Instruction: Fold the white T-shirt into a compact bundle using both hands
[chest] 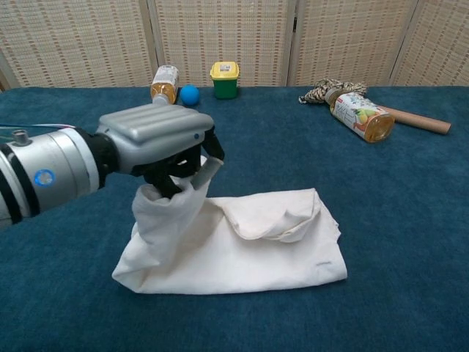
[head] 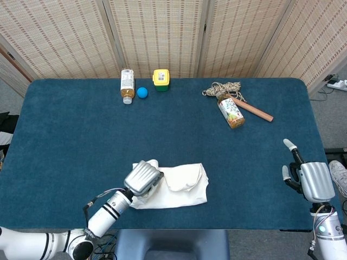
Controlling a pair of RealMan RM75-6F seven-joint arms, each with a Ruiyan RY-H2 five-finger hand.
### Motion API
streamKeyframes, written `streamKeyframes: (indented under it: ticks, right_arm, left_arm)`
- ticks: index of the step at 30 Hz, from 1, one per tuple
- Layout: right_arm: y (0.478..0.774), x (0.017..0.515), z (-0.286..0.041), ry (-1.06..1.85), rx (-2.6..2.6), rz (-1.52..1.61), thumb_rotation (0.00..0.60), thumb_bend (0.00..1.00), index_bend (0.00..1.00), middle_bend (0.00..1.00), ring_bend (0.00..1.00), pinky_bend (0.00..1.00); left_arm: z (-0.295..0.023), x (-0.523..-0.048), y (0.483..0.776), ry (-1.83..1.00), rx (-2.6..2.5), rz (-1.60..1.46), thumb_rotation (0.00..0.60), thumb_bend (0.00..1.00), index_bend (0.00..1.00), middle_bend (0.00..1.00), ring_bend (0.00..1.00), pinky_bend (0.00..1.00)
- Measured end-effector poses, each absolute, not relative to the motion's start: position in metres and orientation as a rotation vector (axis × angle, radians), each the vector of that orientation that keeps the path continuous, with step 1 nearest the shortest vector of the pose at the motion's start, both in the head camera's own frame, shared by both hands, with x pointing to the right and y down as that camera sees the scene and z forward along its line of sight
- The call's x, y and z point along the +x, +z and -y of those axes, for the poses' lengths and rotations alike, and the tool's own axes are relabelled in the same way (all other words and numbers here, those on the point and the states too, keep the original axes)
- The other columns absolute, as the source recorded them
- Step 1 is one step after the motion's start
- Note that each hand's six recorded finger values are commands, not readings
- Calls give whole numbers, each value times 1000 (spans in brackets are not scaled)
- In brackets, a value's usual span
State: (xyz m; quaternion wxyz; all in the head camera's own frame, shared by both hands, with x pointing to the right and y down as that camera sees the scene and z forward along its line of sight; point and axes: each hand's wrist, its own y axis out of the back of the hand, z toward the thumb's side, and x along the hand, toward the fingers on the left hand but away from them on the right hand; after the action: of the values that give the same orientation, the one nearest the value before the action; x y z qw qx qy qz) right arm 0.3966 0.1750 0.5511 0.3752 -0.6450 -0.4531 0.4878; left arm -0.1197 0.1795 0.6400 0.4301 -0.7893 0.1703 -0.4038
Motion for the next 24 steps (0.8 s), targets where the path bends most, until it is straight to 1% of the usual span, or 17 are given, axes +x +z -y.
streamKeyframes:
  ticks: [6,11,17,24]
  right_arm:
    - [548,402,-177,1258,-1639,1168,600,536,85,900,972,985]
    - [547,405,-179,1266,-1634,1171,600,536,85,900,972,986]
    - [546,409,-180,1277,-1626,1177,600,536,85,900,972,986]
    - [546,412,-181,1286,-1623,1180,600,536,85,900,972,986]
  left_arm:
    - [-189,-79,640,-975,-1978,-395,600,682,678,1000,939,1000]
    - [-186,-58,642,-977,-1975,-413,600,682,677,1000,939,1000]
    - [-181,-45,647,-1008,-1971,-426,600,681,674,1000,937,1000]
    - [-184,-33,654,-1026,-1959,-412,600,681,666,1000,935,1000]
